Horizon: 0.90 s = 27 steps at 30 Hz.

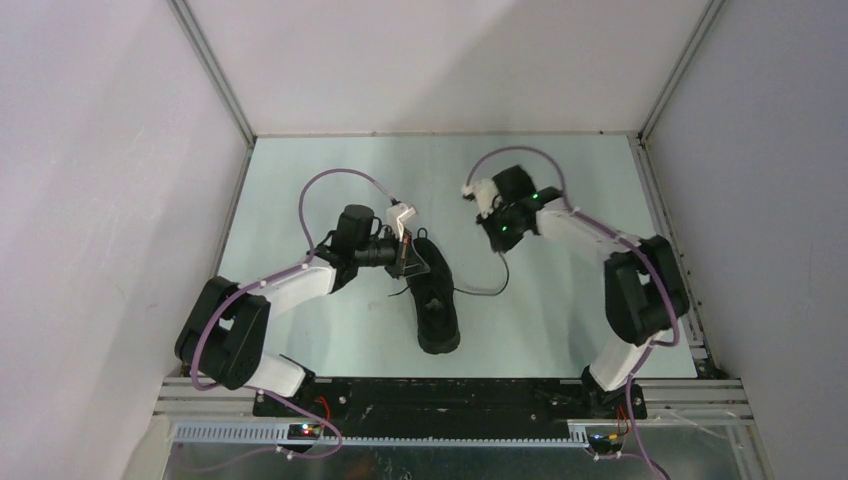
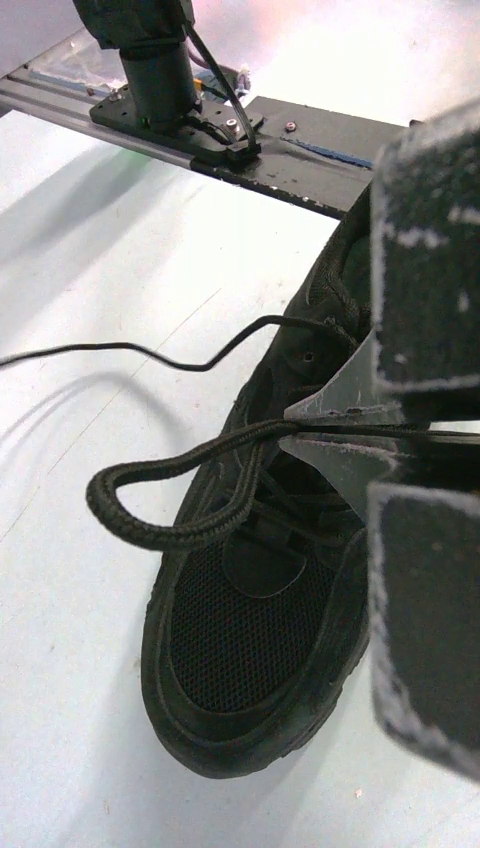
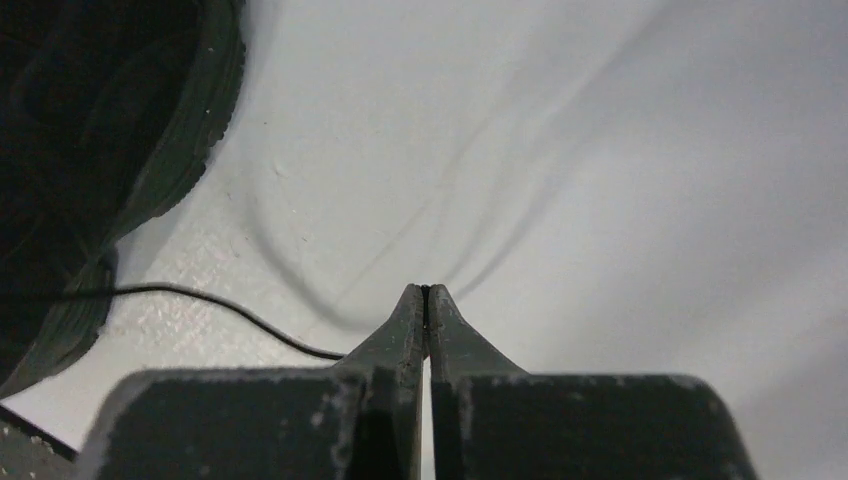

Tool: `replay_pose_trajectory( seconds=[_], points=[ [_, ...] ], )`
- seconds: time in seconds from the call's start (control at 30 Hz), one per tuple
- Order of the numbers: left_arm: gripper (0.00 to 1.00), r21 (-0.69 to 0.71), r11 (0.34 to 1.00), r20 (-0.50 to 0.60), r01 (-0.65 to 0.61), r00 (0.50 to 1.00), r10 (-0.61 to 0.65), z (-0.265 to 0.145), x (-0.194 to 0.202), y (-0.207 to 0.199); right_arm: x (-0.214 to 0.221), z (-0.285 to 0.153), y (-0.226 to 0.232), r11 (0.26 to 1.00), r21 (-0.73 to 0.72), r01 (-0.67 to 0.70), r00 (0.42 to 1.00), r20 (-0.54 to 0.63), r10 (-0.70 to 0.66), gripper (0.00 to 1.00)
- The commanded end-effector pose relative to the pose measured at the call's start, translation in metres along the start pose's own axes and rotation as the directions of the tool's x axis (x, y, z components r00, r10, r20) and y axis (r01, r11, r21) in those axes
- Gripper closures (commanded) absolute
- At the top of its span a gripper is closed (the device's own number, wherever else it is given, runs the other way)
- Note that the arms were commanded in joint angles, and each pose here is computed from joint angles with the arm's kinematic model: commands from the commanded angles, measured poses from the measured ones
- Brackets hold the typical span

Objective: Tie the shoes

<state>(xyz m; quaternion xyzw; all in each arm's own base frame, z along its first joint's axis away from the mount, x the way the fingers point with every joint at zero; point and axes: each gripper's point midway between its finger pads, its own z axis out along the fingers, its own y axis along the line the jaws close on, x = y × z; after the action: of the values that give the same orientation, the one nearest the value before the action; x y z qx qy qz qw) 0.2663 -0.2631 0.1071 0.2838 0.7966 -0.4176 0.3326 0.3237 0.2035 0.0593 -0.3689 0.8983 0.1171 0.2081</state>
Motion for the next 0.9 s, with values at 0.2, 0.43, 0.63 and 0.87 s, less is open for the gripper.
replay_pose_trajectory(
  seconds=[0.2,0.43,0.63,0.87],
  points=[
    [1.00,0.145,0.975,0.016,-0.168,0.986,0.167,-0.003,-0.019,-0.019,-0.147,-0.137,0.002,0.973,-0.175,0.148,0.860,0.508,-0.039,1.00],
    [1.00,0.281,0.944,0.000,-0.171,0.984,0.178,-0.009,-0.010,-0.041,-0.197,-0.166,0.067,0.928,-0.224,0.298,0.727,0.684,-0.068,1.00],
    [1.00,0.340,0.929,-0.008,-0.146,0.987,0.158,-0.010,-0.005,-0.049,-0.195,-0.168,0.113,0.893,-0.213,0.396,0.685,0.716,-0.133,1.00],
    [1.00,0.335,0.938,-0.013,-0.089,0.995,0.099,-0.005,-0.005,-0.046,-0.180,-0.160,0.144,0.837,-0.253,0.485,0.662,0.731,-0.163,1.00]
  ],
)
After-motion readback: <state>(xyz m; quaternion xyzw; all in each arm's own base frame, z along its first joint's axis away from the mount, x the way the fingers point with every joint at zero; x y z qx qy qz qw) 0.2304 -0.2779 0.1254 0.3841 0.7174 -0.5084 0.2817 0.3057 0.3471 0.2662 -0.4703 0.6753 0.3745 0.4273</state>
